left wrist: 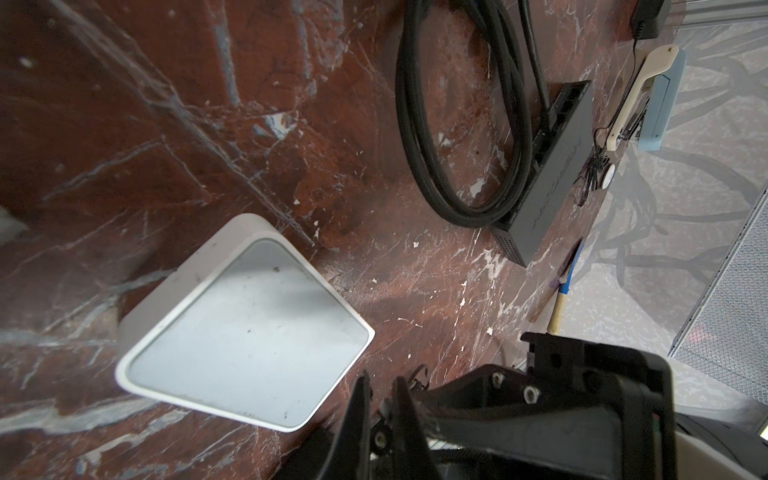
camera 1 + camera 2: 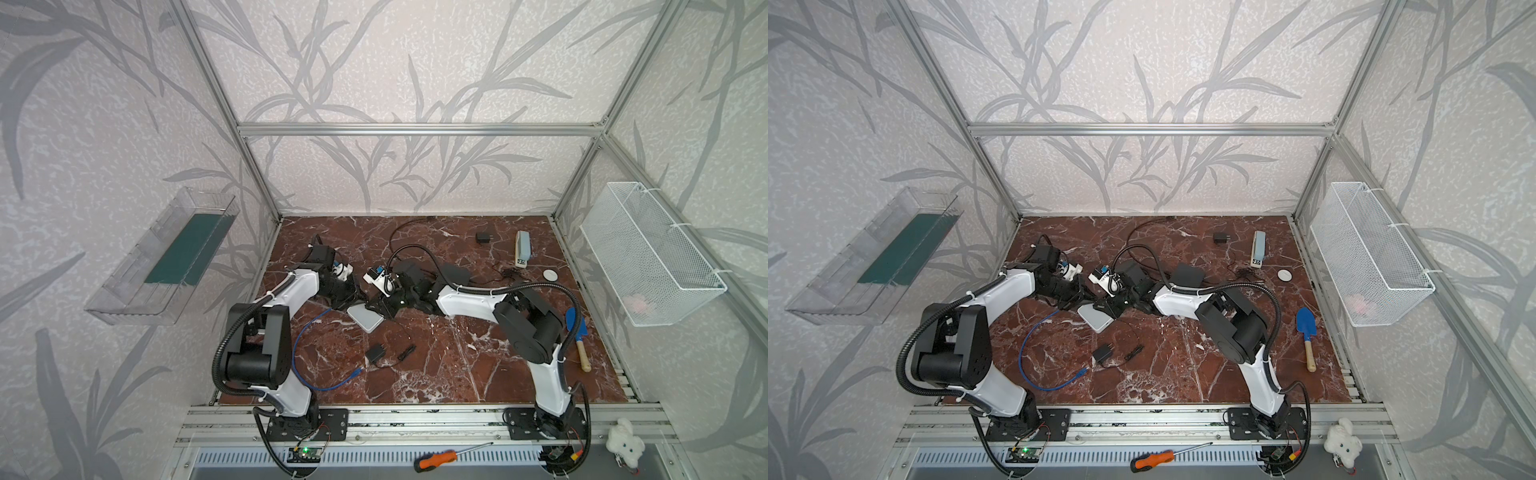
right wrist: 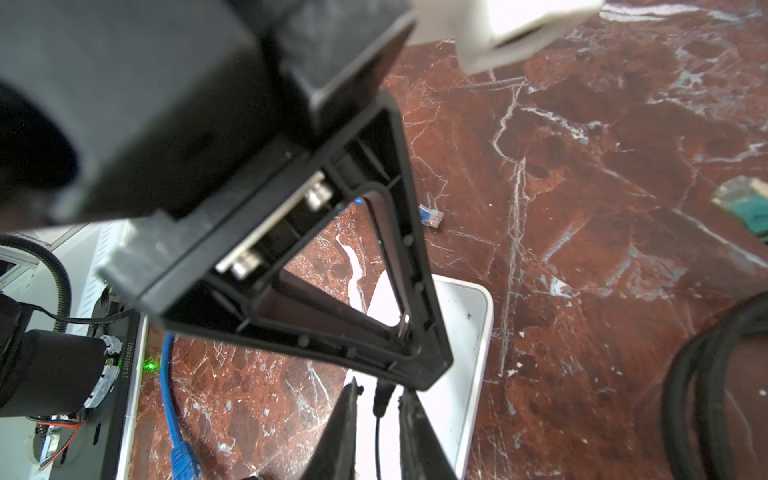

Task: Insert the plug into the switch port

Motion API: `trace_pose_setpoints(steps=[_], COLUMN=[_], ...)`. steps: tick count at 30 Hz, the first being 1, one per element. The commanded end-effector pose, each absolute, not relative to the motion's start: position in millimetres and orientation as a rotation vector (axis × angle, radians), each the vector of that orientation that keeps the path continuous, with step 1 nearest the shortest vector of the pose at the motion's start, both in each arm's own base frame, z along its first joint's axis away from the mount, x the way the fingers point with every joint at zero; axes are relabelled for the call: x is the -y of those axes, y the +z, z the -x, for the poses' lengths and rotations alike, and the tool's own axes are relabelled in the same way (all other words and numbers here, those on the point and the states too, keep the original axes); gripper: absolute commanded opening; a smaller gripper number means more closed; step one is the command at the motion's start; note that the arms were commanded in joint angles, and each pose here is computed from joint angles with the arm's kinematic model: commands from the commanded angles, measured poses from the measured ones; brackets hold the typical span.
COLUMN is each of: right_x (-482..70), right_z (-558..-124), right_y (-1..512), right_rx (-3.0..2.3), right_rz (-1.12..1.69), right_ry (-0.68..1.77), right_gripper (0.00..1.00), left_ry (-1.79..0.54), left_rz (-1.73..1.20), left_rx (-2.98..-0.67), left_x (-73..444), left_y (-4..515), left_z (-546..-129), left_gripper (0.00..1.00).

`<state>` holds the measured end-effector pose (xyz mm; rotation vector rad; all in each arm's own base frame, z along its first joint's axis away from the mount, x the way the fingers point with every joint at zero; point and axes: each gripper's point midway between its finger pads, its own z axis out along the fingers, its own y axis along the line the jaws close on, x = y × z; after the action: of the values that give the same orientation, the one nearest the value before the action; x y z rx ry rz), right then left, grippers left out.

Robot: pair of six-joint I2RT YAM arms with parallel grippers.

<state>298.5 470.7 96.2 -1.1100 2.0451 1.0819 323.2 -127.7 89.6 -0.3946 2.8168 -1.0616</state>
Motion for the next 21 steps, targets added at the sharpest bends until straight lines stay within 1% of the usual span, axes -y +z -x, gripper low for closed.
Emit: trace_pose_setpoints(steps=[1, 7, 13, 16, 21], right_x=[-476, -477, -477, -478, -477], right_z=[-303, -304, -305, -305, -308], right_y=[111, 107, 100, 97, 99], right_rx=[-2.0, -2.024, -2.065, -2.077, -2.075], right_rz=[1.092, 1.093, 1.07, 1.064, 1.048], right_ry=[1.11, 1.102, 1.104, 1.097, 1.083], right_gripper=[0.19, 0.16, 0.21, 0.2, 0.1], left_ry=[-1.069, -1.079, -1.096, -1.1, -1.098], left_rz=[0.387, 0.385, 0.402, 0.408, 0.405], left_rx=[-2.816, -2.807, -2.788, -2.781, -2.789], left_x=[128, 129, 131, 131, 130], left_y=[91, 93, 97, 98, 96], left_z=[-321, -322, -326, -327, -325], left_gripper=[0.04, 0.04, 0.04, 0.04, 0.04])
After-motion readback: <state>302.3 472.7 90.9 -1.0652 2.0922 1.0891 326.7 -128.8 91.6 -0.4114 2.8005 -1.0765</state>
